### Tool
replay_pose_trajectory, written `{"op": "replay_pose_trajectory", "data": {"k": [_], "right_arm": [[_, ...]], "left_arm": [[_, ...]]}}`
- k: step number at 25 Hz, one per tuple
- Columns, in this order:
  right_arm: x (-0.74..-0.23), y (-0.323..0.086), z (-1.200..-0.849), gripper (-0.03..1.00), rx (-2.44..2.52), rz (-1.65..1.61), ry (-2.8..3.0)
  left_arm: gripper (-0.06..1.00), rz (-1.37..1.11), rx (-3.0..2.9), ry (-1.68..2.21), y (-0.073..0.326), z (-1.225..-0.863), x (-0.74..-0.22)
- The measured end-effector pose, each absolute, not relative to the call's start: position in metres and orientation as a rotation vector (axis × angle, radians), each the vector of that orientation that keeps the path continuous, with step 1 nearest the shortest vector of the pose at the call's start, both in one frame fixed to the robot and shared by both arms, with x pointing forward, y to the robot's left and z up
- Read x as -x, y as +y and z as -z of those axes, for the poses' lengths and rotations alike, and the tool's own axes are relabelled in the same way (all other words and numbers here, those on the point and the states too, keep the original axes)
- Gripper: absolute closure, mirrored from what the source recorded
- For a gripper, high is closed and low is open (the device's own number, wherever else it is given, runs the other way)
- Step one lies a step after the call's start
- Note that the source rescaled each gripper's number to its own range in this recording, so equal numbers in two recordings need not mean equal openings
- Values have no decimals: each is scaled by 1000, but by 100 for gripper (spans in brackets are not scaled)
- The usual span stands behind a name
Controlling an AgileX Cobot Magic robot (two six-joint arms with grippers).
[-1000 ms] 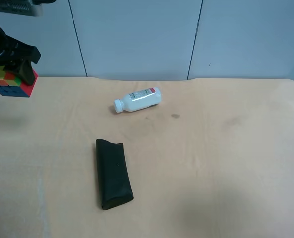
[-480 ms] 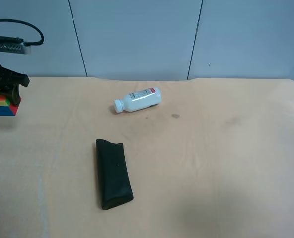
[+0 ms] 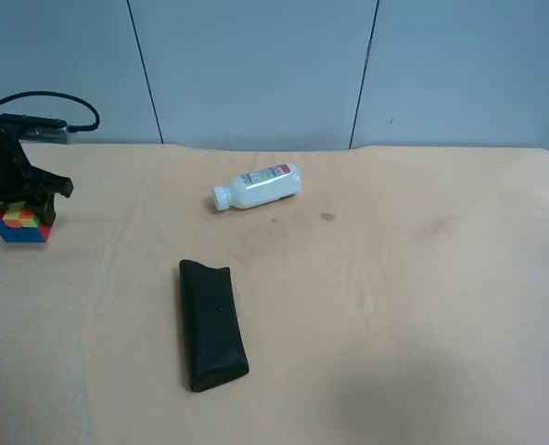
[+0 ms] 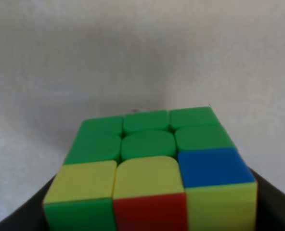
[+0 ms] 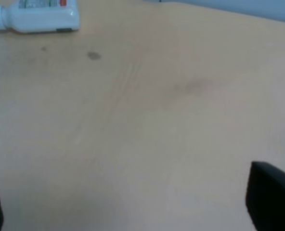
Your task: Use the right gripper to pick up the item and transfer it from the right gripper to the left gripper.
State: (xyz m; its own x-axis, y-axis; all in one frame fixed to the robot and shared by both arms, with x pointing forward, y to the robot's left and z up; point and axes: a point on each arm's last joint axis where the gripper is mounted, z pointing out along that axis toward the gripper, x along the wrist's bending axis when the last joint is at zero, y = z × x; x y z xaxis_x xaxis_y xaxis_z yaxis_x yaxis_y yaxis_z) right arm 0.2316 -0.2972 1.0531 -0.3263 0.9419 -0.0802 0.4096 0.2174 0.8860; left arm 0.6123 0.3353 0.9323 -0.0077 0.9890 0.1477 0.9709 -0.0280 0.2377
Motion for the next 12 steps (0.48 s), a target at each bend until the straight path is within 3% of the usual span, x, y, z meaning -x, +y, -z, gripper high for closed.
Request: {"op": "replay_pose_trajectory", "data": {"k": [11,12], "right_arm": [[-232,-297,-1053,-3,-1250,-1056,1850],[-232,-297,-1053,-3,-1250,-1056,1850]], "left_arm": [[93,-440,-2242,2113,338,-918,-616],[82,-439,-2241,2115,338,-918,-616]]}}
